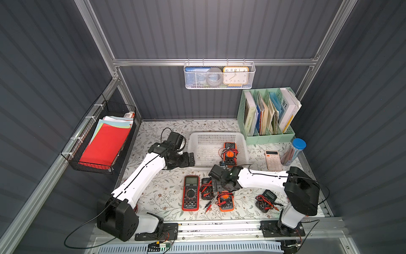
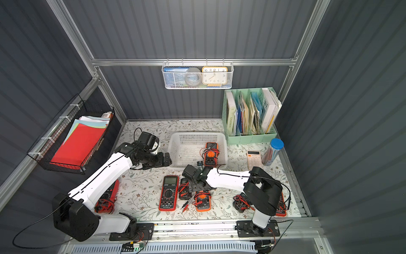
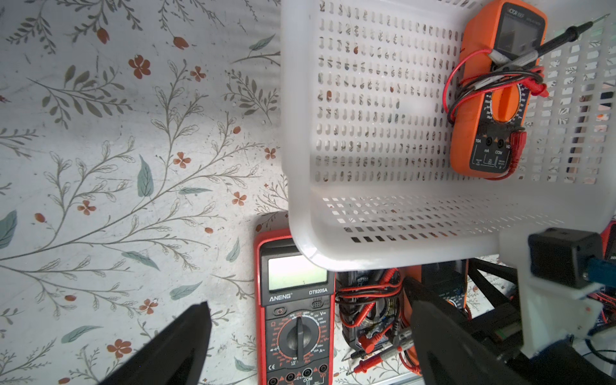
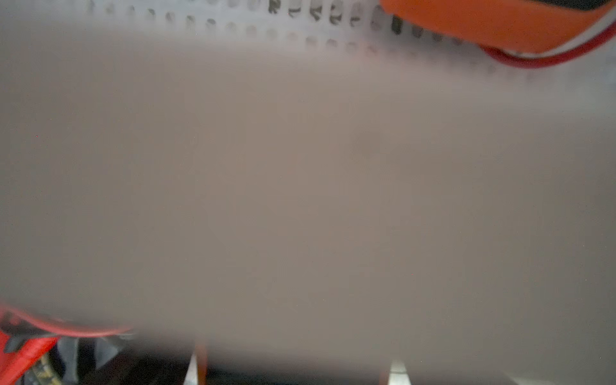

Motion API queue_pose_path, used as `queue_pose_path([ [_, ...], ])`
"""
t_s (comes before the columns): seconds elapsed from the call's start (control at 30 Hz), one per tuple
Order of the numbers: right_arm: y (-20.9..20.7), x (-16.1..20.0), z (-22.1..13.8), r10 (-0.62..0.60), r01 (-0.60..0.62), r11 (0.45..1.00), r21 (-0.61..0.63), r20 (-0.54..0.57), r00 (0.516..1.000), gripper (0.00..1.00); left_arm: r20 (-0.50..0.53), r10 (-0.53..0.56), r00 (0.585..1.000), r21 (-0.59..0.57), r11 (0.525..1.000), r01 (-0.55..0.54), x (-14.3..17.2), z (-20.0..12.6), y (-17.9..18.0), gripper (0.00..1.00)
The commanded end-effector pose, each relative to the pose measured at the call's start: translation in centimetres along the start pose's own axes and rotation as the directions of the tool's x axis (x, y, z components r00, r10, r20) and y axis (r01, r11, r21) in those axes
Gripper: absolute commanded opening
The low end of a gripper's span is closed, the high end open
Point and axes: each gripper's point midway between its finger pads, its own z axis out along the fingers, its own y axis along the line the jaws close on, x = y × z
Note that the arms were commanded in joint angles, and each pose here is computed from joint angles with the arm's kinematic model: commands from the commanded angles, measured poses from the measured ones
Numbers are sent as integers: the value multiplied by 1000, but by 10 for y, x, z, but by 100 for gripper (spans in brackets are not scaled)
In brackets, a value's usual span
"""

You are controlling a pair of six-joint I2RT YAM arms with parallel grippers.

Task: Put the multimeter into the basket
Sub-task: Pick up the multimeter from the center of the board.

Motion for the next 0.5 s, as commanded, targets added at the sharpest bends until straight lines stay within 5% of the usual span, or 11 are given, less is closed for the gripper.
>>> queue_pose_path([
  [0.0, -15, 27, 19, -10, 16, 998, 62, -92, 996, 94, 3, 23, 1000, 4, 1000, -23, 3, -6, -1, 99],
  [0.23, -12, 36, 29, -9, 16, 999, 49, -127, 992, 84, 8, 17, 1000, 6, 1000, -17, 2, -7, -2, 99],
  [0.33, -12, 37, 29, -11, 17, 999, 44, -134, 991, 73, 9, 18, 1000, 6, 1000, -18, 2, -8, -2, 99],
  [0.47, -12, 37, 24, -8, 12, 999, 35, -133, 991, 80, 12, 18, 1000, 8, 1000, -19, 1, -9, -3, 99],
])
